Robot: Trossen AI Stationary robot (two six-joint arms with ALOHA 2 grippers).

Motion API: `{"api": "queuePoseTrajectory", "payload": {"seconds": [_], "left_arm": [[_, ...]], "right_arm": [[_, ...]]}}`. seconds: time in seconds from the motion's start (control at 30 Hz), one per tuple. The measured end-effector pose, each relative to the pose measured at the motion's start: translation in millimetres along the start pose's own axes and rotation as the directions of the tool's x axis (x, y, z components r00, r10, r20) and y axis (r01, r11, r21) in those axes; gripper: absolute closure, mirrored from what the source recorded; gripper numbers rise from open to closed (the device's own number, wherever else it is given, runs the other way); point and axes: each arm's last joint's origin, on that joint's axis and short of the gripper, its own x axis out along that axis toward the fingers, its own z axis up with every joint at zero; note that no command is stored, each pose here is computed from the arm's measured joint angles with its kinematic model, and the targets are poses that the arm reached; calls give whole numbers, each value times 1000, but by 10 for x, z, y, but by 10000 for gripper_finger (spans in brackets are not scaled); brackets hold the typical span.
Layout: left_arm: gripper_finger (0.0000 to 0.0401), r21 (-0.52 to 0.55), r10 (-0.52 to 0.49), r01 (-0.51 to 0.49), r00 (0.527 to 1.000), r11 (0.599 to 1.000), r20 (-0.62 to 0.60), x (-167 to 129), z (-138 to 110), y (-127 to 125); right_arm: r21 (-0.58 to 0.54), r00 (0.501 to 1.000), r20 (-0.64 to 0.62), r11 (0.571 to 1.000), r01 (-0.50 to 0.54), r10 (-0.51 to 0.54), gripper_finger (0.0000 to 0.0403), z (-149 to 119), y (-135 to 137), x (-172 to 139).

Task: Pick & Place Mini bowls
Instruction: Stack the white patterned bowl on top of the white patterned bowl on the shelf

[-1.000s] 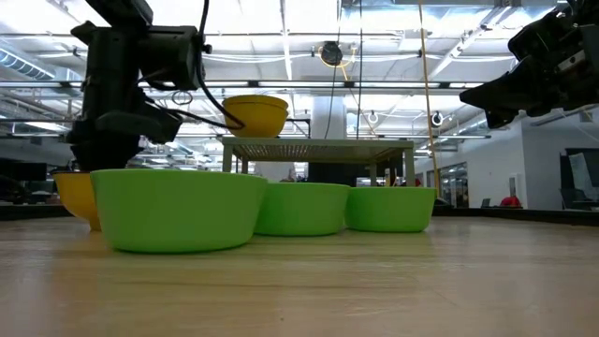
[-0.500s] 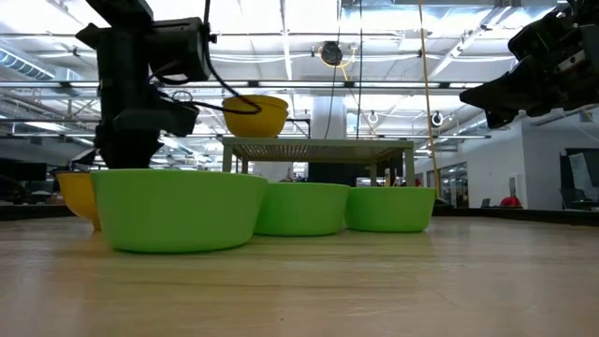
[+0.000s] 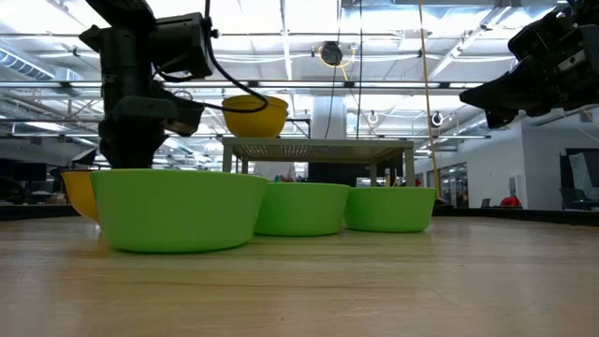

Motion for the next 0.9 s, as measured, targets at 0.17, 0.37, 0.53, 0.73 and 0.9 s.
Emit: {"api": "queuePoseTrajectory", "payload": {"seconds": [0.17,0.37,0.53,0.73,0.9], "left_arm": [[279,-4,-3,3,1000,1000,-31,-8,-25,11],[279,0,-33,33,999,999,-30,-71,-44,14],[279,20,-45,45,999,999,-20,-118,-54,18],[279,106,-38,41,999,993,-27,-128,-66,27],[279,135,-40,42,999,990,-21,-128,-61,25]], "right_arm": [[0,1000,0,1000,0,0,403,0,0,0],[0,1000,0,1000,0,0,403,0,0,0],[0,1000,0,1000,0,0,403,0,0,0],[0,1000,0,1000,0,0,403,0,0,0],[0,1000,0,1000,0,0,403,0,0,0]]}}
